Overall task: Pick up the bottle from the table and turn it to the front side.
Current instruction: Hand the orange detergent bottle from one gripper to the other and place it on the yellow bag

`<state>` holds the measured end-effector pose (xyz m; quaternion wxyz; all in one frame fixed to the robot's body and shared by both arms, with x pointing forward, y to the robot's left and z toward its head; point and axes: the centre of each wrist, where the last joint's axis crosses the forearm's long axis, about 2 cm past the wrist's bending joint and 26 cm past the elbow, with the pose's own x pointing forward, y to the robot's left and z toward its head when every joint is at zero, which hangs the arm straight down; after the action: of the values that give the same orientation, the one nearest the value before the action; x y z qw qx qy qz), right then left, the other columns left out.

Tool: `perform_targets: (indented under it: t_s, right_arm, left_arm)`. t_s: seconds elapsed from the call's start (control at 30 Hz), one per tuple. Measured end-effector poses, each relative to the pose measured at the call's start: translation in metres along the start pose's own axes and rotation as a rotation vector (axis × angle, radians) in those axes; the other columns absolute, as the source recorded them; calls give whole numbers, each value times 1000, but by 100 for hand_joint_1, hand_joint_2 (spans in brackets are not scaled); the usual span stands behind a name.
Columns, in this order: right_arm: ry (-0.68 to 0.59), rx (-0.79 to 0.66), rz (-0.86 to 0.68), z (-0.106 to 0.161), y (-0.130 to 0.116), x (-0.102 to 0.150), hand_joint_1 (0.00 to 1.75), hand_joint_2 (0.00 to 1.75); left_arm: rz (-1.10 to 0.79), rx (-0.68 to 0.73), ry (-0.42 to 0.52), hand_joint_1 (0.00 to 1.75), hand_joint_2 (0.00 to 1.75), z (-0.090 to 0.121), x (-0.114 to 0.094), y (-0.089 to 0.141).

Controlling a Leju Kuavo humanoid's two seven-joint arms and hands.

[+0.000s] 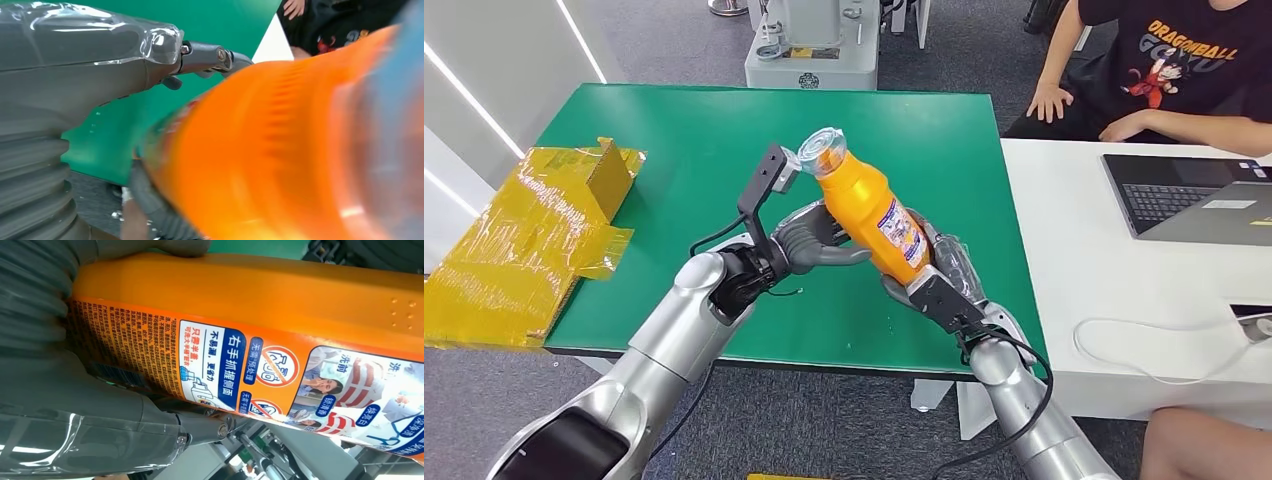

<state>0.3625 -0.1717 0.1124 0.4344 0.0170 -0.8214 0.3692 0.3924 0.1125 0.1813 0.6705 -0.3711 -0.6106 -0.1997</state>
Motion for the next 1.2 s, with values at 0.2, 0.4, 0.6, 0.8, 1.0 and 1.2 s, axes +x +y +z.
perform_targets:
  t_s: [0.2, 0.4, 0.6, 0.8, 1.0, 1.2]
  right_arm:
    - [4, 2, -1, -1, -2, -2, 175, 175]
    - [3, -3, 1, -3, -6, -4, 175, 175]
    - [4, 8, -5, -6, -9, -5, 175, 175]
    - [1, 6, -8, -12, -13, -5, 175, 175]
    - [8, 8, -16, -10, -11, -6, 175, 175]
    - [10, 24, -27, -11, -12, -7, 175, 175]
  left_arm:
    - [-16, 205, -137, 0, 175, -12, 2, -12]
    - [-20, 334, -230, 0, 175, -17, -7, -27]
    - [-11, 364, -259, 0, 175, -16, -10, -34]
    - [-11, 373, -281, 0, 175, -16, -7, -38]
    - [-18, 338, -303, 0, 175, -17, -2, -41]
    - [-47, 211, -377, 0, 175, -19, 11, -48]
